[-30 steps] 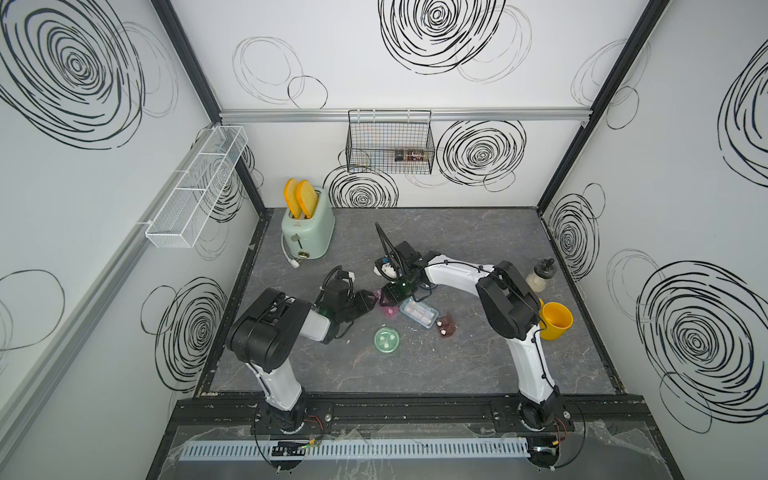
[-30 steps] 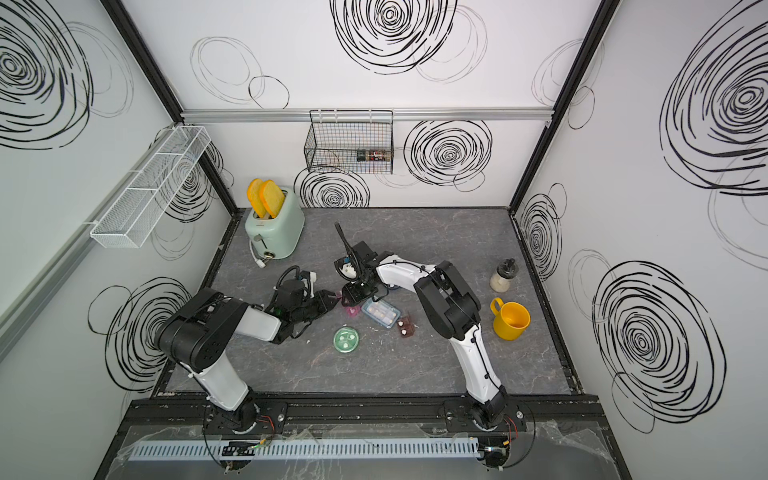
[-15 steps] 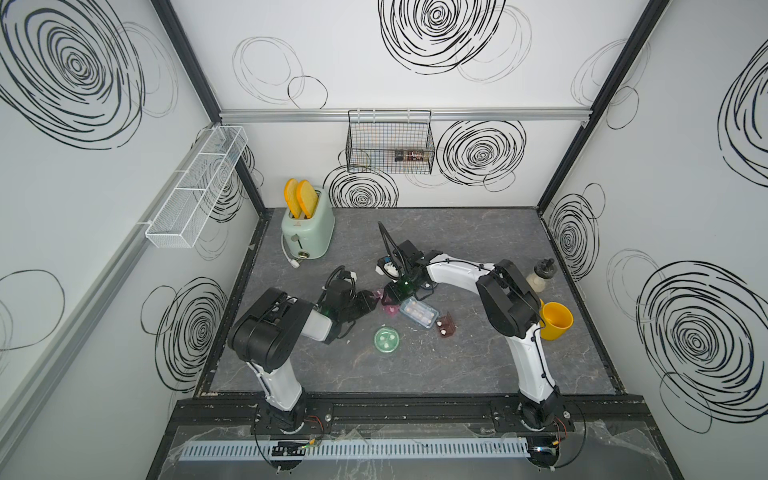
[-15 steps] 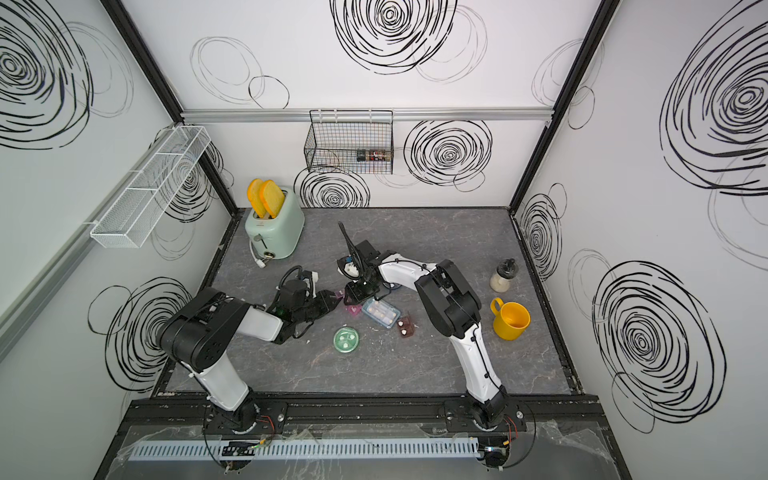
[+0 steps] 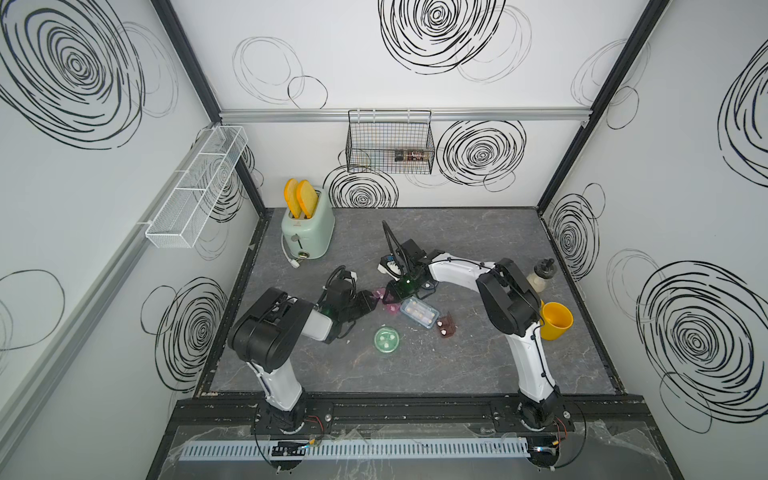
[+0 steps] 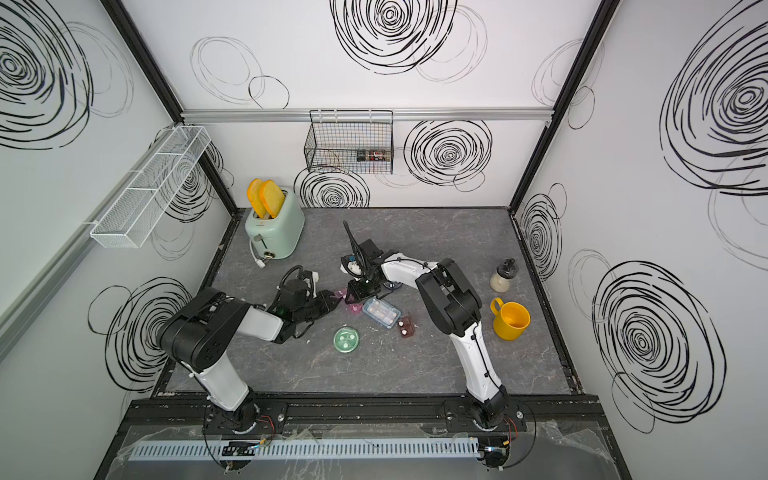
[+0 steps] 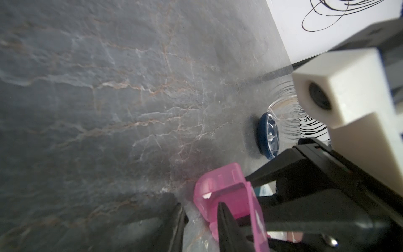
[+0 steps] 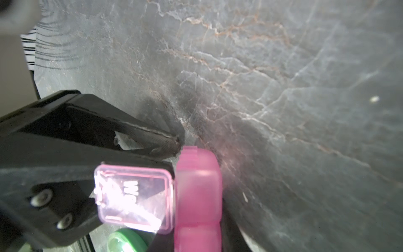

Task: Close pillboxes
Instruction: Pick up the pillbox at the center of the board.

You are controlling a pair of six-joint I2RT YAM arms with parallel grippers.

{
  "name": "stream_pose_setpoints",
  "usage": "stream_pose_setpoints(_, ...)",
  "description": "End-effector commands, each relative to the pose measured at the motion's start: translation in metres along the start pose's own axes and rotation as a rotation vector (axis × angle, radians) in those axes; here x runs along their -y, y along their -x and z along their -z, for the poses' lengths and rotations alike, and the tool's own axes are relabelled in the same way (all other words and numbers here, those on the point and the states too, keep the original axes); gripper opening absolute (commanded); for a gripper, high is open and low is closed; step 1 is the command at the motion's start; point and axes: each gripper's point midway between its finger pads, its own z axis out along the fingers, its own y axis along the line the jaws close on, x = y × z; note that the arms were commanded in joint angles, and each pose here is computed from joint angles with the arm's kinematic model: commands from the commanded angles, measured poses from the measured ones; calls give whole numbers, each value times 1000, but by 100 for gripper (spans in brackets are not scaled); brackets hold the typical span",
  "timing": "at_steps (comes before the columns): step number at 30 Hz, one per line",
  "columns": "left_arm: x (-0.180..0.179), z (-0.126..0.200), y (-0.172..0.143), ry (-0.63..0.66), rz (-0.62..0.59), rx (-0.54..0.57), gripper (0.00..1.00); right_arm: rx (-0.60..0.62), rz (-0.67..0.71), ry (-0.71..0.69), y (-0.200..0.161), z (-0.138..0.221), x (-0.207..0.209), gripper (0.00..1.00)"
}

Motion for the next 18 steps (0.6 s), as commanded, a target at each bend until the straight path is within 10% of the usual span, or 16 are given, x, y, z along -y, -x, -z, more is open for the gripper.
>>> stream_pose_setpoints(1,0,-2,0,13,-15,1,31,-37,-67,11,-14,-11,15,17)
stream_pose_setpoints(18,35,57,43,-92,-76,103,40,-2,-88,140,-1,0,7,10)
